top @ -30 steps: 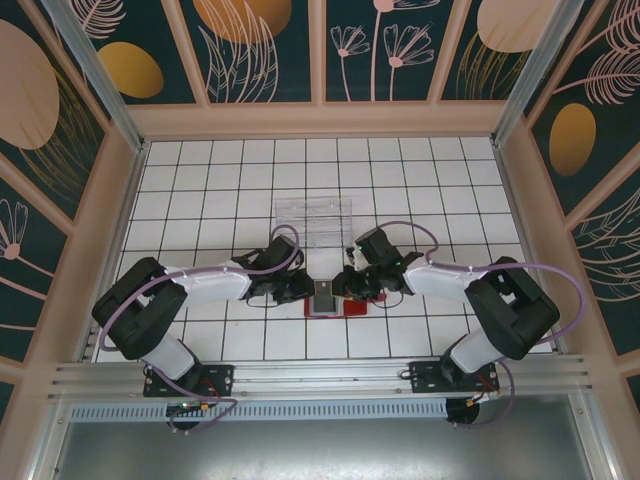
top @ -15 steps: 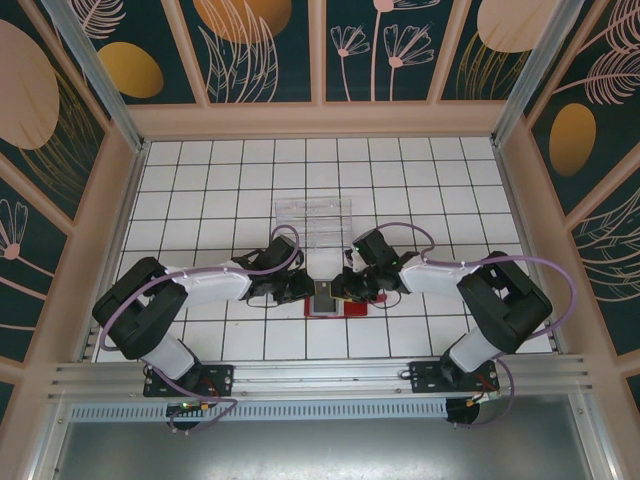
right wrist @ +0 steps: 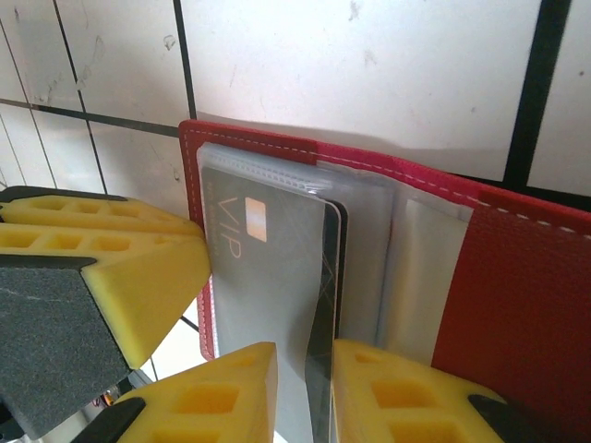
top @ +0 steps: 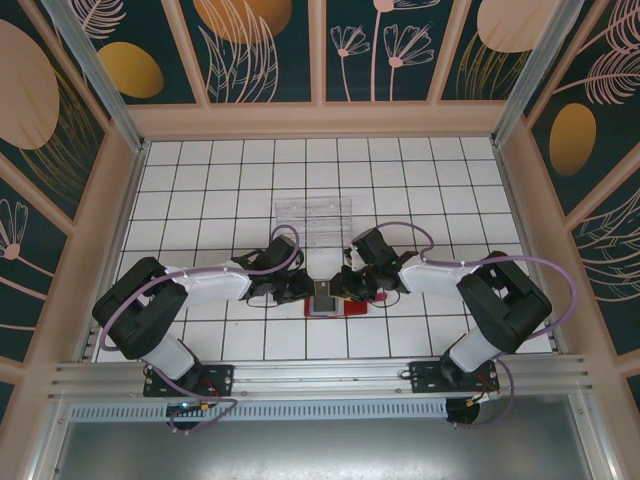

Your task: Take the credit cards out of the card holder

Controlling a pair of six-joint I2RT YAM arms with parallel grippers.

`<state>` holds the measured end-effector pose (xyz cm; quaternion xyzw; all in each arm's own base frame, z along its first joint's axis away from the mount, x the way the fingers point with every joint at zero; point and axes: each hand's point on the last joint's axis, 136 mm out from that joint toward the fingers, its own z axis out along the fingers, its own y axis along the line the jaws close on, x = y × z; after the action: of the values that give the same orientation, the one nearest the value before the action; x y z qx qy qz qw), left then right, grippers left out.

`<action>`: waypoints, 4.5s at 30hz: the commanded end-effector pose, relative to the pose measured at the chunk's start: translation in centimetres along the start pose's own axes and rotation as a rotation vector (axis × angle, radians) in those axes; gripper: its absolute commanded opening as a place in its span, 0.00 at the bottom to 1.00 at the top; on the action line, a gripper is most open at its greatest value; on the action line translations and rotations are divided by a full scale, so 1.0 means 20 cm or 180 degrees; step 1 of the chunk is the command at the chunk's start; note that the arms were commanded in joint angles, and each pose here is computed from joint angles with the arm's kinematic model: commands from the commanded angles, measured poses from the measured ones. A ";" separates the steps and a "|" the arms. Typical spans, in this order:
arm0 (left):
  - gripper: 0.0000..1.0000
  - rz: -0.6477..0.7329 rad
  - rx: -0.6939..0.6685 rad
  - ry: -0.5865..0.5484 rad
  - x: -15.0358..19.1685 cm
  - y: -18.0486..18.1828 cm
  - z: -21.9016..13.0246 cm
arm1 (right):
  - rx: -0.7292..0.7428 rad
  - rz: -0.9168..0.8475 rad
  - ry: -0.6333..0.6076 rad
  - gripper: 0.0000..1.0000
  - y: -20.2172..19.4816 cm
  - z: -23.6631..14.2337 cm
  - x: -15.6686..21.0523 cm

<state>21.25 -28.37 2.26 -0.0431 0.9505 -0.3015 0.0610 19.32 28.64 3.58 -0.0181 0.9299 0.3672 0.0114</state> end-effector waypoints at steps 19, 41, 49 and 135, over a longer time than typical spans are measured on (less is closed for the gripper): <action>0.12 -0.0068 -0.0137 0.0145 0.08 0.10 0.04 | -0.1041 -0.0053 -0.0255 0.18 0.17 -0.08 0.06; 0.12 -0.0126 -0.0104 0.0120 0.09 0.10 0.04 | -0.0998 0.0248 -0.0469 0.10 0.14 -0.06 -0.03; 0.12 -0.0148 -0.0123 0.0113 0.08 0.11 0.04 | -0.1047 0.0248 -0.0538 0.14 0.13 -0.11 -0.03; 0.15 0.0076 -0.0410 -0.0417 -0.10 0.22 -0.24 | 0.1620 -0.4845 0.0790 0.00 0.26 -0.51 -0.70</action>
<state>22.81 -22.30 3.85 -0.0567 0.9616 -0.2369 0.1261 33.64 26.40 14.73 -0.6412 0.7417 0.0470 0.1909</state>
